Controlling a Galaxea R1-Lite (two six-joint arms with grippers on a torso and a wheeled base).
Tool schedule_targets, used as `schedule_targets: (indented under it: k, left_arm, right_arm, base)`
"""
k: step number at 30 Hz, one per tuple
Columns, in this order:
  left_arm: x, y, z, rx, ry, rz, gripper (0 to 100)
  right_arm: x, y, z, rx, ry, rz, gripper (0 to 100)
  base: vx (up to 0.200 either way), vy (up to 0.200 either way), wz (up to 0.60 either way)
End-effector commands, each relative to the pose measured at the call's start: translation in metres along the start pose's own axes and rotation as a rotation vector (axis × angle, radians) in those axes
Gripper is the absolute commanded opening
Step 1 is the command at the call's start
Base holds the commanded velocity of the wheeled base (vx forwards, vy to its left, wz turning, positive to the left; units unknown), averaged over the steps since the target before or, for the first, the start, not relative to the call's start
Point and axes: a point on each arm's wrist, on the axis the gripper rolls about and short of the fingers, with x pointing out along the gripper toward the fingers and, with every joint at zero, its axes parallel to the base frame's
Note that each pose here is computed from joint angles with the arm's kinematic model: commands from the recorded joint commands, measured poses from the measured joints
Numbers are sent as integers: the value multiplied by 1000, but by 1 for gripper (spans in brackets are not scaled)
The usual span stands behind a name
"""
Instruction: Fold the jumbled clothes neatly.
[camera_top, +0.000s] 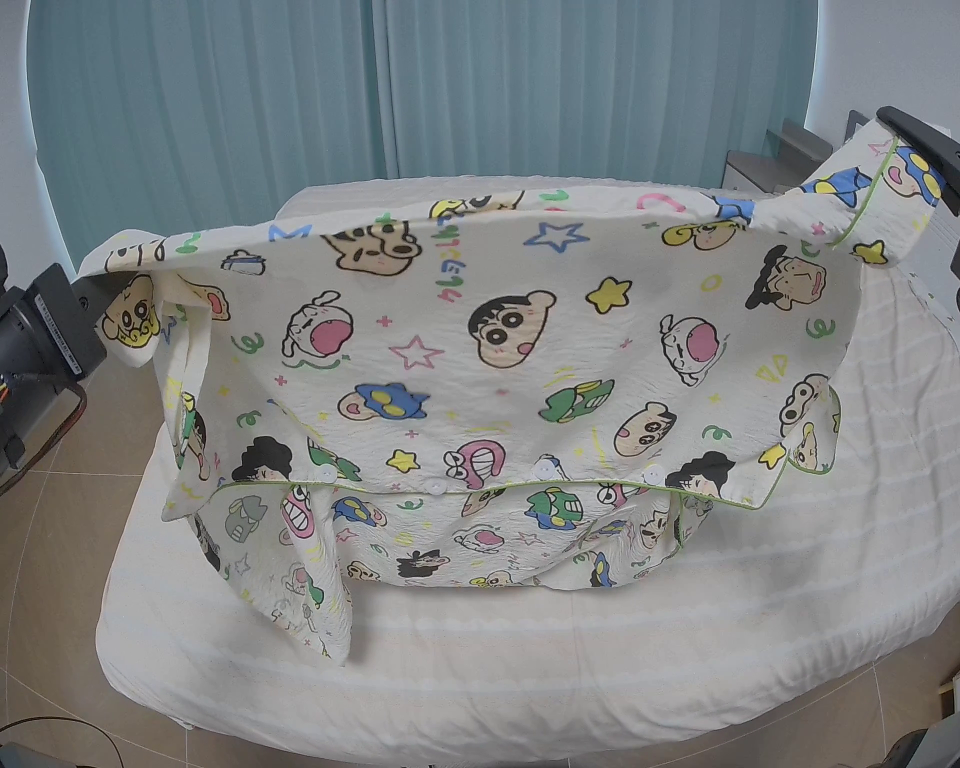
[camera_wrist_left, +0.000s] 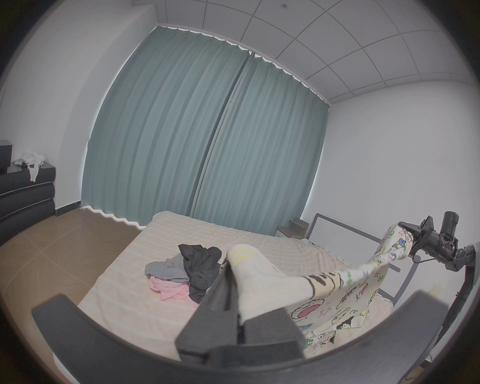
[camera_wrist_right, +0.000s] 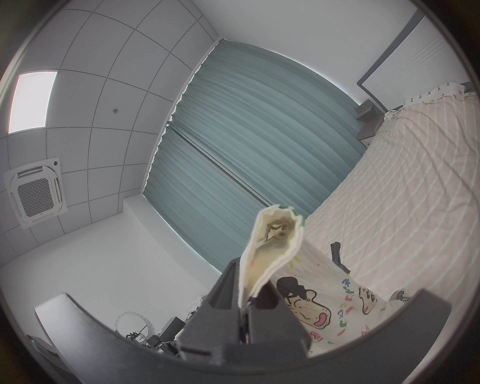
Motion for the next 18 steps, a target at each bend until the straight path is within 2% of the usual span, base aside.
schedule_targets:
  k: [1, 18]
  left_arm:
    - [-3, -1, 2, 6, -10, -9, 0]
    - [-6, -3, 4, 5, -16, -24, 0]
  right_arm:
    - [-2, 1, 1, 1, -4, 7, 0]
    - [-9, 4, 5, 2, -18, 19, 0]
  base:
    - [0, -200, 0]
    - [0, -200, 0]
